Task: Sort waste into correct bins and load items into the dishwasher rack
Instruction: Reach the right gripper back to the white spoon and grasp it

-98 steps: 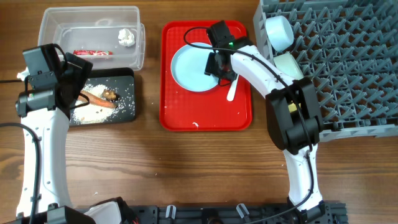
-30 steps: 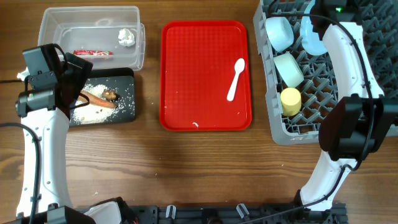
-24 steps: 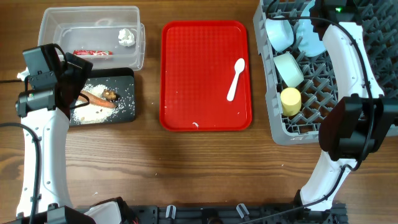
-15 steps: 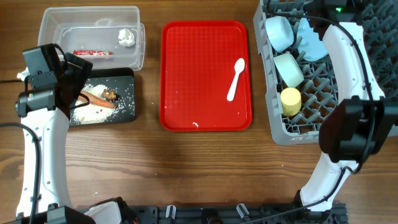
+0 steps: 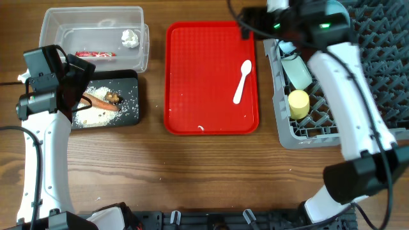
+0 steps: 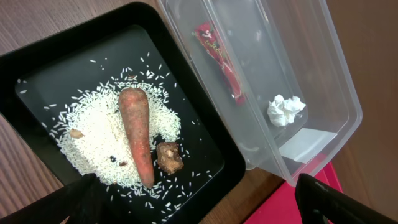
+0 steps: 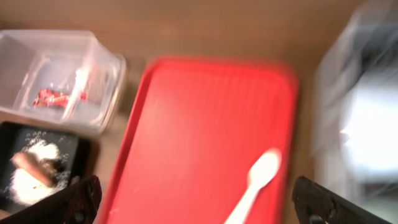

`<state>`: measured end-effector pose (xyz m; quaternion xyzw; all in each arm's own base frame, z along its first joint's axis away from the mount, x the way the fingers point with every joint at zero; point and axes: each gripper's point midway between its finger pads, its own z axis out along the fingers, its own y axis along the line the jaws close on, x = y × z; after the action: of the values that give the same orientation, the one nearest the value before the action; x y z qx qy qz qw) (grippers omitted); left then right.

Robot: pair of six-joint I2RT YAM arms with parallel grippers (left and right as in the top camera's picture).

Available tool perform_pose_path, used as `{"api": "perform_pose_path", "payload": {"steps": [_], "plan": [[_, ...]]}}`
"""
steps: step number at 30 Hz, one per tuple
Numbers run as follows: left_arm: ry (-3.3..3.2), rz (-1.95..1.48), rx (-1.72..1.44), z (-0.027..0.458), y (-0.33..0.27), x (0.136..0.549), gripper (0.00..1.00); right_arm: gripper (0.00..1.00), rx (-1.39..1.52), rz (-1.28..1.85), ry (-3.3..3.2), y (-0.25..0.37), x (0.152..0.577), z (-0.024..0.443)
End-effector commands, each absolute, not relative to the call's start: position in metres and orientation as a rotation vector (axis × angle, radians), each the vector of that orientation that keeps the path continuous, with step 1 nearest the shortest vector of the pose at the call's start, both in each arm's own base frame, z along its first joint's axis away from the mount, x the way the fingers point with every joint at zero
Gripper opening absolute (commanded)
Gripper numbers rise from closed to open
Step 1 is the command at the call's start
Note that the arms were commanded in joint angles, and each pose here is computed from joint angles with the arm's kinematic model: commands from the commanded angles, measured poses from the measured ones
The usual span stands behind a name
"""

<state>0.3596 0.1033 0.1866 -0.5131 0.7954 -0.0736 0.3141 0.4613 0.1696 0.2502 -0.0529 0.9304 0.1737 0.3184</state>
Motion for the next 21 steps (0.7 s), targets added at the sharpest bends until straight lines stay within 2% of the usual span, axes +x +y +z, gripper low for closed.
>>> {"api": "perform_pose_path", "payload": {"steps": [1,8,11,21], "plan": [[2.098,-0.198,-1.329,0.191,0.104,0.361,1.0,0.97,0.315,0.362,2.654,0.174,0.445,0.168],[2.098,-0.198,-1.329,0.191,0.104,0.361,1.0,0.65,0.408,0.205,2.759,0.179,0.434,0.099],[2.098,-0.198,-1.329,0.191,0.104,0.361,1.0,0.56,0.505,0.18,2.793,0.178,0.433,0.075],[2.098,-0.198,-1.329,0.191,0.104,0.361,1.0,0.49,0.618,-0.017,2.84,0.156,0.434,0.014]]}}
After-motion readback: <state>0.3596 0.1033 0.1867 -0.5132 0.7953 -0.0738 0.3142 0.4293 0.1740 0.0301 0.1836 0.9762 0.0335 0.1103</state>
